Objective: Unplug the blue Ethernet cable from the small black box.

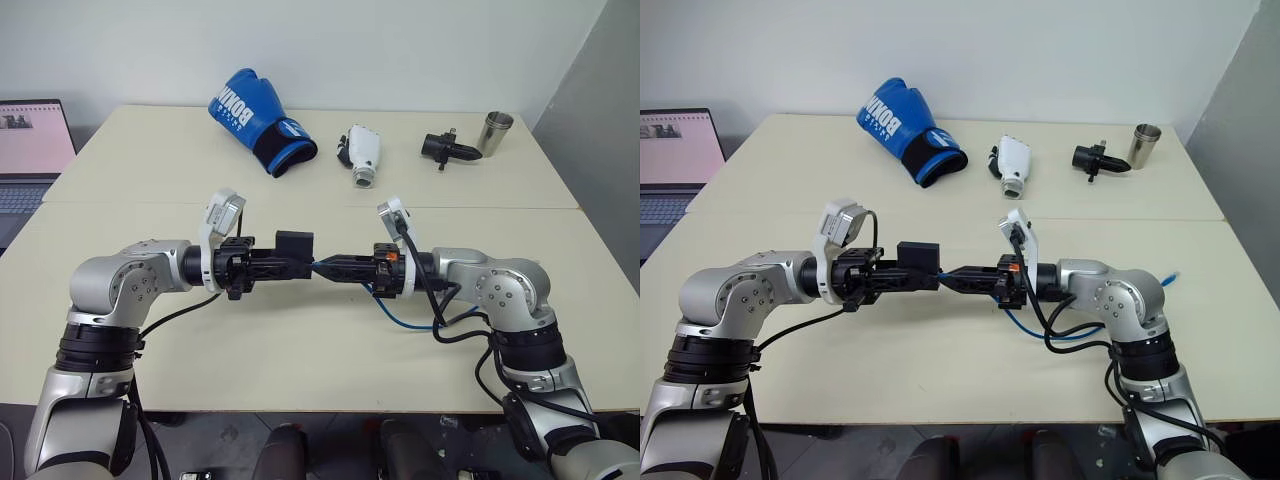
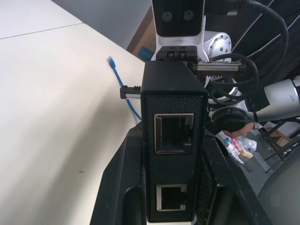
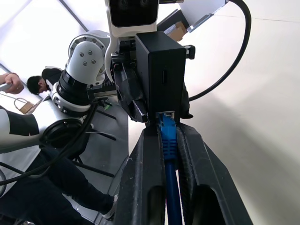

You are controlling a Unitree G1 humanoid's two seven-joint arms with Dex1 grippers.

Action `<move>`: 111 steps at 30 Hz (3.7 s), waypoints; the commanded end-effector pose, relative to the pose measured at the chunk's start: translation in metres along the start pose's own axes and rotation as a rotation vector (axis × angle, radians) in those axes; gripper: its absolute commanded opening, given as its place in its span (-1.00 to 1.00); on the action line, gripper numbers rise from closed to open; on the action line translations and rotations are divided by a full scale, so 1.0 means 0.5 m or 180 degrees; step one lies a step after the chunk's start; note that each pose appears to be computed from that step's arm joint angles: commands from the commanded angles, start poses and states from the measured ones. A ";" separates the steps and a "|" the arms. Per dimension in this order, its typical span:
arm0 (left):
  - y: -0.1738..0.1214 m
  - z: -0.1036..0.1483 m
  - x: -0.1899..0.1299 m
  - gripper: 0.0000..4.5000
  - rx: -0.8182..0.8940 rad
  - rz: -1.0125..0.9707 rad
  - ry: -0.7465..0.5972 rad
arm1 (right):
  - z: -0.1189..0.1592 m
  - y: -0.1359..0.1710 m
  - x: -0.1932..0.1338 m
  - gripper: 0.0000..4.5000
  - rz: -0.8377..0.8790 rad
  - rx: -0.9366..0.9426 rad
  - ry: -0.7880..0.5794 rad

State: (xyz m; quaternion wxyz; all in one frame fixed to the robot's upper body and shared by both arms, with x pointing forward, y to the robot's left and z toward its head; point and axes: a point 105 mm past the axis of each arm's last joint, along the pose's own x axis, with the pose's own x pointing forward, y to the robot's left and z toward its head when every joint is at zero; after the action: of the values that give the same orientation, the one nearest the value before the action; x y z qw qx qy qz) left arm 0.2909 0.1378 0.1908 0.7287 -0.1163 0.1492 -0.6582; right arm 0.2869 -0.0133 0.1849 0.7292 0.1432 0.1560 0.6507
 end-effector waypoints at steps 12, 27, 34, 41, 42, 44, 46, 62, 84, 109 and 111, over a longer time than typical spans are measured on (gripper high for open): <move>0.020 0.035 -0.052 -0.64 0.0295 0.0329 0.0026 | 0.003 0.007 -0.055 -0.97 -0.0036 0.0060 0.0031; 0.045 0.016 -0.050 -0.64 0.0338 0.0526 -0.0014 | 0.067 -0.258 -0.216 -0.97 -0.2897 -0.0963 -0.0405; 0.060 0.019 -0.047 -0.64 0.0447 0.0679 -0.0075 | 0.078 -0.253 -0.204 -0.20 -0.2770 -0.1012 -0.0504; 0.105 0.025 -0.052 -0.64 0.0794 0.1219 -0.0246 | 0.087 -0.167 -0.153 0.53 -0.1987 -0.1360 -0.0372; 0.111 0.027 -0.053 -0.64 0.0838 0.1293 -0.0278 | 0.085 -0.155 -0.147 0.62 -0.1876 -0.1403 -0.0339; 0.140 0.031 -0.061 -0.64 0.1041 0.1688 -0.0414 | 0.079 -0.116 -0.125 0.78 -0.1569 -0.1530 -0.0256; 0.183 0.026 -0.081 -0.64 0.1192 0.2286 -0.0610 | 0.068 -0.077 -0.098 0.78 -0.1293 -0.1682 -0.0139; 0.279 -0.098 -0.164 -0.48 0.0907 0.3643 -0.0635 | 0.026 -0.055 -0.057 0.78 -0.0999 -0.1980 0.0254; 0.270 -0.104 -0.176 0.98 0.0761 0.3664 -0.0691 | 0.026 -0.056 -0.056 0.78 -0.0995 -0.2020 0.0258; 0.264 -0.056 -0.187 0.98 0.0769 0.3659 -0.0947 | 0.024 -0.060 -0.054 0.78 -0.0997 -0.2025 0.0272; 0.261 -0.053 -0.187 0.98 0.0803 0.3640 -0.0933 | 0.024 -0.059 -0.054 0.78 -0.0996 -0.2026 0.0271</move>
State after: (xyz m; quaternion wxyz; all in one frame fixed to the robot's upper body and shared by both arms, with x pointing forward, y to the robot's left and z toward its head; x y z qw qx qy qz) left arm 0.3919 0.2460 0.1060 0.9886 -0.0419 0.0339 -0.1408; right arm 0.3177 -0.0471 0.1729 0.8261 -0.1361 0.0203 0.5465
